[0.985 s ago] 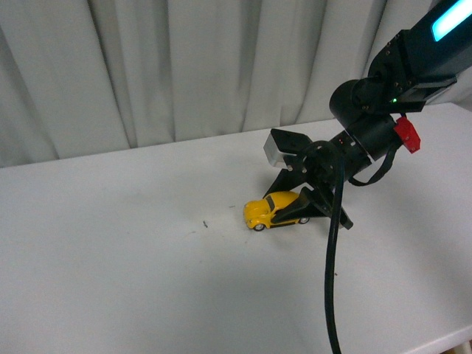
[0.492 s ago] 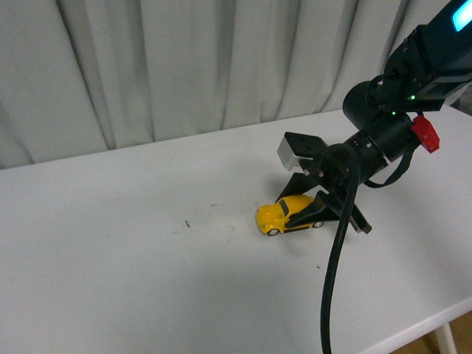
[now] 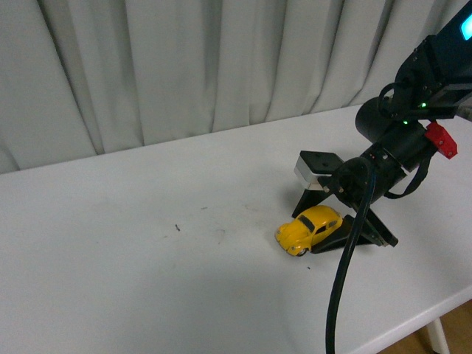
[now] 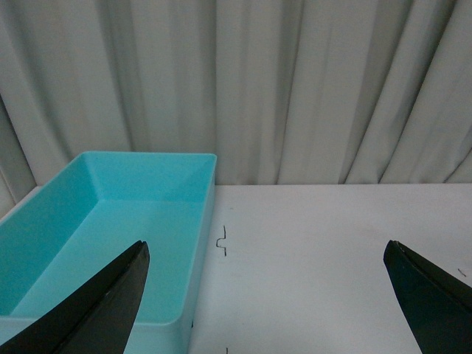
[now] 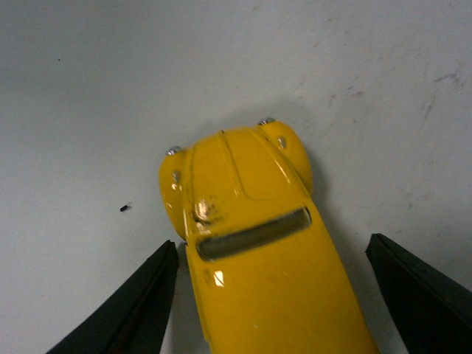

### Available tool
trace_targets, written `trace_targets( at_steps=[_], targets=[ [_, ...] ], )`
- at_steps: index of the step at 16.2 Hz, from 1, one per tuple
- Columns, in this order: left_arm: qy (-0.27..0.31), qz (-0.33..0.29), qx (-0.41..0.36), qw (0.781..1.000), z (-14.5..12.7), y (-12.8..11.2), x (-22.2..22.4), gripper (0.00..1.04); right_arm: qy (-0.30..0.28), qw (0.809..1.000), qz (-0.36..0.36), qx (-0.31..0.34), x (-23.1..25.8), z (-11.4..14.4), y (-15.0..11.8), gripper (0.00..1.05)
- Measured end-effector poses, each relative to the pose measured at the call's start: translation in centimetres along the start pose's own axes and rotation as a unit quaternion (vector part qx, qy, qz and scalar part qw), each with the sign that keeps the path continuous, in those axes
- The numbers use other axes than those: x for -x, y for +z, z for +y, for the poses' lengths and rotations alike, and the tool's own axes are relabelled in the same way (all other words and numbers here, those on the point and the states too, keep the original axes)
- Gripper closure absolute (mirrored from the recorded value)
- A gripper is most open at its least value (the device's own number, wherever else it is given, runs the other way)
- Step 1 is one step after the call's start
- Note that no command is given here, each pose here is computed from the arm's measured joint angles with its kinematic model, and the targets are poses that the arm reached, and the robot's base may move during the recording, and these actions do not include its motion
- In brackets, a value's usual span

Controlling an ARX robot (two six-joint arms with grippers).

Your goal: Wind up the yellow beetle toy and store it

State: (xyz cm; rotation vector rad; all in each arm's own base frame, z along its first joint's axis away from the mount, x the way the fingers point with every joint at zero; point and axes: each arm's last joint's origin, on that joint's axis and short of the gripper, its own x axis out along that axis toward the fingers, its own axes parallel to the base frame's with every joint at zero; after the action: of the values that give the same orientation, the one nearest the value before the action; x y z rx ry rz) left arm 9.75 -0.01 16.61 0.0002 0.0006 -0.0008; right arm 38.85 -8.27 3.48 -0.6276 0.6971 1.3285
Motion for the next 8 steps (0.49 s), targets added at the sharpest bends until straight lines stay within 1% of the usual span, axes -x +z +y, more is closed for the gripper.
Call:
trace_targets(
  at_steps=[2,4,8],
  targets=[
    [0.0,0.0,0.0,1.0,0.0,0.0,0.0,0.07,-0.001,1.0,0.003,0.0,0.1,-0.11,0.01,0.05],
    [0.0,0.0,0.0,1.0,0.0,0.0,0.0,0.07,-0.001,1.0,0.005,0.0,0.11,-0.12,0.02,0.07],
    [0.0,0.0,0.0,1.0,0.0,0.0,0.0,0.07,0.0,1.0,0.007,0.0,0.12,-0.15,0.02,0.07]
  ],
)
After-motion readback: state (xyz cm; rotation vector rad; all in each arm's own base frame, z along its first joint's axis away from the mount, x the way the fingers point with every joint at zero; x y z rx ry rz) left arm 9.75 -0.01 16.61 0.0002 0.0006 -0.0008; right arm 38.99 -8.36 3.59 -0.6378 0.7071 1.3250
